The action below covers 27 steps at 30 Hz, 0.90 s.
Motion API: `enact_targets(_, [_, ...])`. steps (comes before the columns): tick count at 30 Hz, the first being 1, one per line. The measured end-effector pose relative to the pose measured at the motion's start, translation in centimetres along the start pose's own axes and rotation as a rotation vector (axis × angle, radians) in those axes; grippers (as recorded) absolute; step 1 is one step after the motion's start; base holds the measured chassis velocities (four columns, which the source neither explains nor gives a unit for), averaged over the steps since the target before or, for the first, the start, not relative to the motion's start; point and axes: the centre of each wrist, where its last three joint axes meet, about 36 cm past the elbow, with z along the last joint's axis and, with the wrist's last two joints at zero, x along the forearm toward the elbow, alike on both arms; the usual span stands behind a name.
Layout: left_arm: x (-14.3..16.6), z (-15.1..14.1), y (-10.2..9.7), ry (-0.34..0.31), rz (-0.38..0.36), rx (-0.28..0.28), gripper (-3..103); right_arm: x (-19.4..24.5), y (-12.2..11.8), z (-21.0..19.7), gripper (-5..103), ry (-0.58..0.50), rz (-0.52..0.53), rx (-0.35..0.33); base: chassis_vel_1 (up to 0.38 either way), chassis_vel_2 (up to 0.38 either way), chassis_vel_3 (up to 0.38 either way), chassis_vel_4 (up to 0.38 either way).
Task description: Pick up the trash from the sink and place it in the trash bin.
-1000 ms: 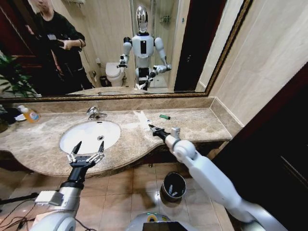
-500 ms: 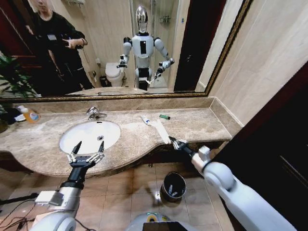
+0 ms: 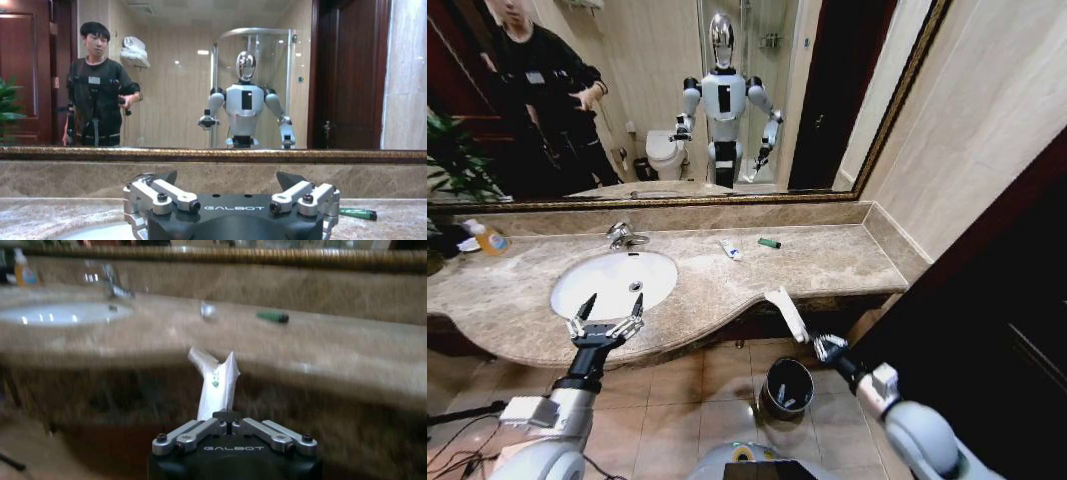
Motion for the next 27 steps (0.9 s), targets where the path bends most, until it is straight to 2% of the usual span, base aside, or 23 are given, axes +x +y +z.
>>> enact_targets(2, [0.0, 0.0, 0.0, 0.000, 0.000, 0.000, 100, -0.3, 0.2, 3.7, 0, 0.030, 0.012, -0.002, 0.000, 0.000, 0.000, 0.000])
enact_targets(3, [0.0, 0.0, 0.0, 0.000, 0.000, 0.000, 100, -0.3, 0.2, 3.7, 0, 0.030, 0.012, -0.002, 0.000, 0.000, 0.000, 0.000])
enact_targets(5, [0.0, 0.0, 0.0, 0.000, 0.000, 0.000, 100, -1.2, 0.4, 6.3, 0, 0.064, 0.032, -0.023, 0.000, 0.000, 0.000, 0.000])
enact_targets(7, [0.0, 0.0, 0.0, 0.000, 0.000, 0.000, 100, -3.2, 0.4, 9.6, 0, 0.113, 0.065, -0.036, 0.000, 0.000, 0.000, 0.000])
enact_targets(8, [0.0, 0.0, 0.0, 0.000, 0.000, 0.000, 100, -3.2, 0.4, 9.6, 0, 0.113, 0.065, -0.036, 0.000, 0.000, 0.000, 0.000])
enact_targets(11, [0.0, 0.0, 0.0, 0.000, 0.000, 0.000, 100, -5.9, 0.4, 14.7, 0, 0.185, 0.110, -0.036, 0.000, 0.000, 0.000, 0.000])
enact_targets(13, [0.0, 0.0, 0.0, 0.000, 0.000, 0.000, 100, -6.0, 0.4, 14.8, 0, 0.186, 0.110, -0.037, 0.000, 0.000, 0.000, 0.000])
enact_targets(16, [0.0, 0.0, 0.0, 0.000, 0.000, 0.000, 100, -7.5, 0.9, 18.1, 0, 0.235, 0.134, -0.066, 0.000, 0.000, 0.000, 0.000])
enact_targets(27, [0.0, 0.0, 0.0, 0.000, 0.000, 0.000, 100, -9.2, 1.2, 23.2, 0, 0.293, 0.169, -0.103, 0.000, 0.000, 0.000, 0.000])
